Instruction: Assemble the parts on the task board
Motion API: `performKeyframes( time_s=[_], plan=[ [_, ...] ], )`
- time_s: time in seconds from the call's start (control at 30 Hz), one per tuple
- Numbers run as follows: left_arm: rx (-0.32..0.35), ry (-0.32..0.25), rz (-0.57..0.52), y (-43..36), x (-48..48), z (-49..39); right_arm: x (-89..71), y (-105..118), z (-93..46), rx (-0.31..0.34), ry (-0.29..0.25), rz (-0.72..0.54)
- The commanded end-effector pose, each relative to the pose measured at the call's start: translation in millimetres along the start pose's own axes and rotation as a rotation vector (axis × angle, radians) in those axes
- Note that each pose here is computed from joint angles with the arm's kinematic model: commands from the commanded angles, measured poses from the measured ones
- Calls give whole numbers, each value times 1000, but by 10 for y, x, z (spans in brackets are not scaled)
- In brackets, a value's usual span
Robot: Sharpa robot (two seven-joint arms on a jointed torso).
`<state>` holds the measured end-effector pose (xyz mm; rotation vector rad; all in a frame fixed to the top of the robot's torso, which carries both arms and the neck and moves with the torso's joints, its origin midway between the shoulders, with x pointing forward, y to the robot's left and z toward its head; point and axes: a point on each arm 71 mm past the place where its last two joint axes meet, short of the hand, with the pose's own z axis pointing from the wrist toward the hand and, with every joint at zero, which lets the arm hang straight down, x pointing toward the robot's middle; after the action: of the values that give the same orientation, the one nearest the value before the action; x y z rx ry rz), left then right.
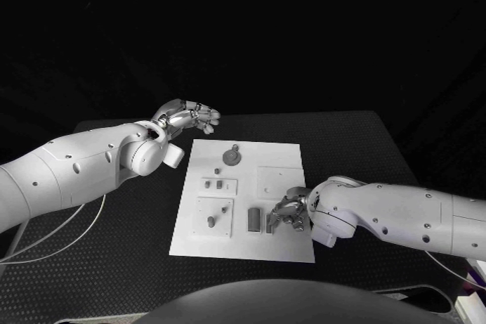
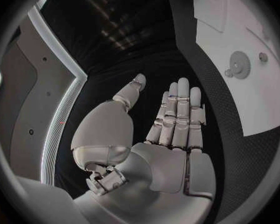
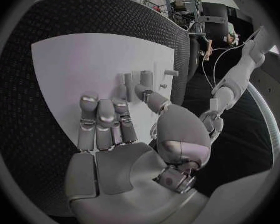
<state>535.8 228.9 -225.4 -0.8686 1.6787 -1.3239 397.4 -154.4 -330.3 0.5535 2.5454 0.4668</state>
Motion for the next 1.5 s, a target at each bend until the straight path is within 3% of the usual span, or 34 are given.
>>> performKeyframes(
  time_s=[0.03,0.37,0.73,0.97,1.1,1.23,1.4,1.5],
  plan=[
    [11,16,-1,-25,21,6,37,14,8,-12,18,-27],
    [11,16,-1,-28,17,6,31,13,14,-19,-1,-51],
    [11,16,0,-28,14,7,-55,-54,-15,-58,-60,-90],
    [12,7,2,-21,-16,8,-146,-181,-82,-101,-45,-77],
    [11,-1,-2,-16,-33,13,-300,-193,-137,-154,-59,-43],
    [8,-19,-18,-10,-53,24,-561,-168,-180,-272,-109,33],
    [2,-67,-74,8,-107,60,-1116,-124,-189,-463,-224,144],
    [0,-83,-87,21,-147,86,-1400,-143,-180,-514,-300,177]
  ],
)
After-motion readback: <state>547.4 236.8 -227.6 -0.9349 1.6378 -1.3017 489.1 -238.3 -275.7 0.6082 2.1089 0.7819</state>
